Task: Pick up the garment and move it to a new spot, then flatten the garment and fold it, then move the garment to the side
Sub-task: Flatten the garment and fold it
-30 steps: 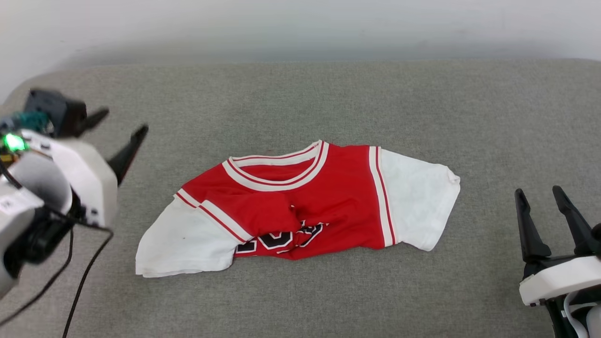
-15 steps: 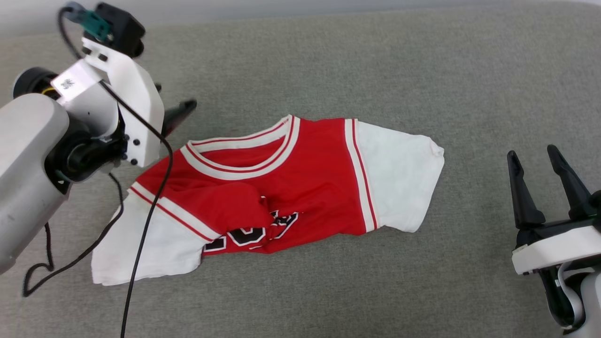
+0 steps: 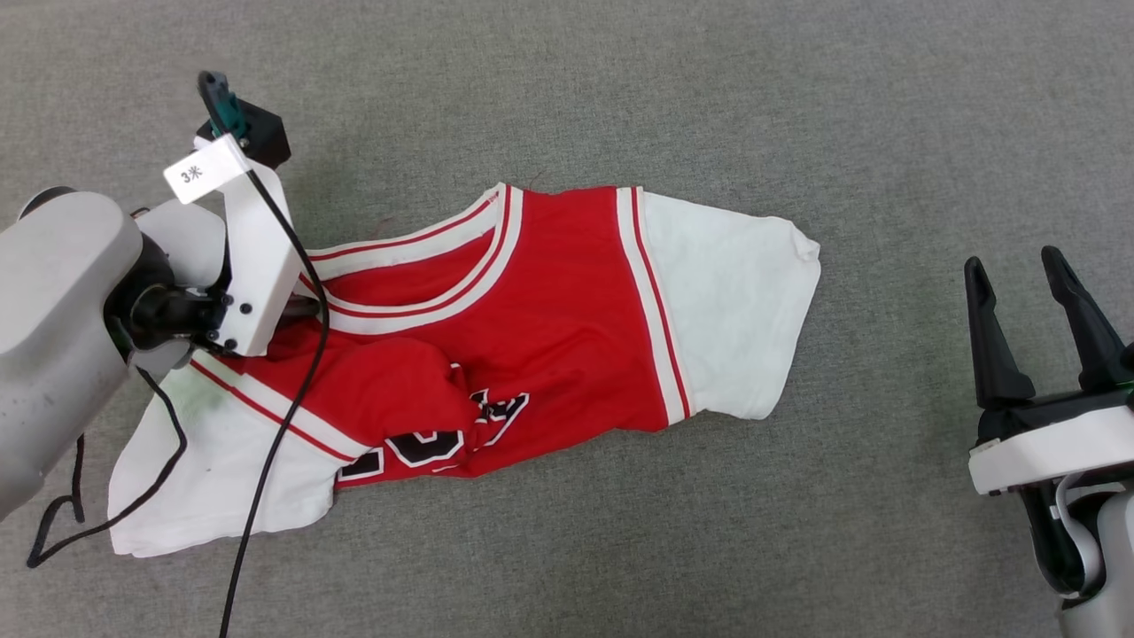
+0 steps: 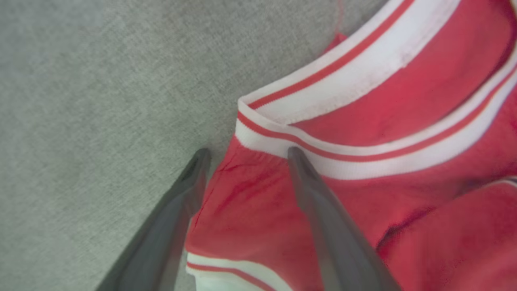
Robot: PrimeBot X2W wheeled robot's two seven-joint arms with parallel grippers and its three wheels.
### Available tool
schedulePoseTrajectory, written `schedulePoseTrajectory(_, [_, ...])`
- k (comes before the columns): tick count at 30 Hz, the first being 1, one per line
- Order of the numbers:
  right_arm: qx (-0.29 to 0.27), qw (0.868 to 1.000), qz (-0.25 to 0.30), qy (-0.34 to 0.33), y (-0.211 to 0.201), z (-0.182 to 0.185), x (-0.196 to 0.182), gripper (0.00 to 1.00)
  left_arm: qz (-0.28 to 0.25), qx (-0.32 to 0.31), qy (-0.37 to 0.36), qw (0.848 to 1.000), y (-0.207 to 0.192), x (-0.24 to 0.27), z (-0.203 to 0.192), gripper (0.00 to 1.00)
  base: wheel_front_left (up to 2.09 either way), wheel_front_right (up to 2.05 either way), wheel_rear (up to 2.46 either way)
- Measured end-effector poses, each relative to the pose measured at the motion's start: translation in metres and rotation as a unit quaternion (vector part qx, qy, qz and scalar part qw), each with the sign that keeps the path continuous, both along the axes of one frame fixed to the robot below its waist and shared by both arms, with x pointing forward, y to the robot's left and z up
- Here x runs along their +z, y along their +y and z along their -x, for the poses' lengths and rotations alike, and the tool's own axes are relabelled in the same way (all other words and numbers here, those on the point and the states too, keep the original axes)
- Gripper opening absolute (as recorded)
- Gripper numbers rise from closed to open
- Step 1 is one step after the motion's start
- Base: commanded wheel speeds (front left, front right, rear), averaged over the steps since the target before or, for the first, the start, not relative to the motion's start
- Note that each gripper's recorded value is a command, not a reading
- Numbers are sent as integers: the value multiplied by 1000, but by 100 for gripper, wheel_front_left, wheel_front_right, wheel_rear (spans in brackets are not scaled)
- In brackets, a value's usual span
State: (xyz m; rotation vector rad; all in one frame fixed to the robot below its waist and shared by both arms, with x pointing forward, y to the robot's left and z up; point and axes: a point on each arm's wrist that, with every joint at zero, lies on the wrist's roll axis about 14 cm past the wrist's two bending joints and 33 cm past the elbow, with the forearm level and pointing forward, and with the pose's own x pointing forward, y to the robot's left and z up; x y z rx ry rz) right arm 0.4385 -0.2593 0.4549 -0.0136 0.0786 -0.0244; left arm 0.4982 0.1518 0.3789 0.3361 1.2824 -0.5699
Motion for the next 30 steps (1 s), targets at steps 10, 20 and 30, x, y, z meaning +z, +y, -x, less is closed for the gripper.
schedulePoseTrajectory(10, [6, 1000, -2, -2, 4, -6, -1, 100, -4, -6, 6, 1000, 0, -12, 4, 0, 0, 0, 0])
schedulePoseTrajectory(20, [12, 1000, -5, -20, 9, -1, 15, 100, 37, -43, -113, 992, -17, 25, -2, 0, 0, 0, 0])
schedulePoseTrajectory(30, [27, 998, -19, -45, 24, 5, 33, 100, 68, -93, -321, 940, -23, 151, -20, 0, 0, 0, 0])
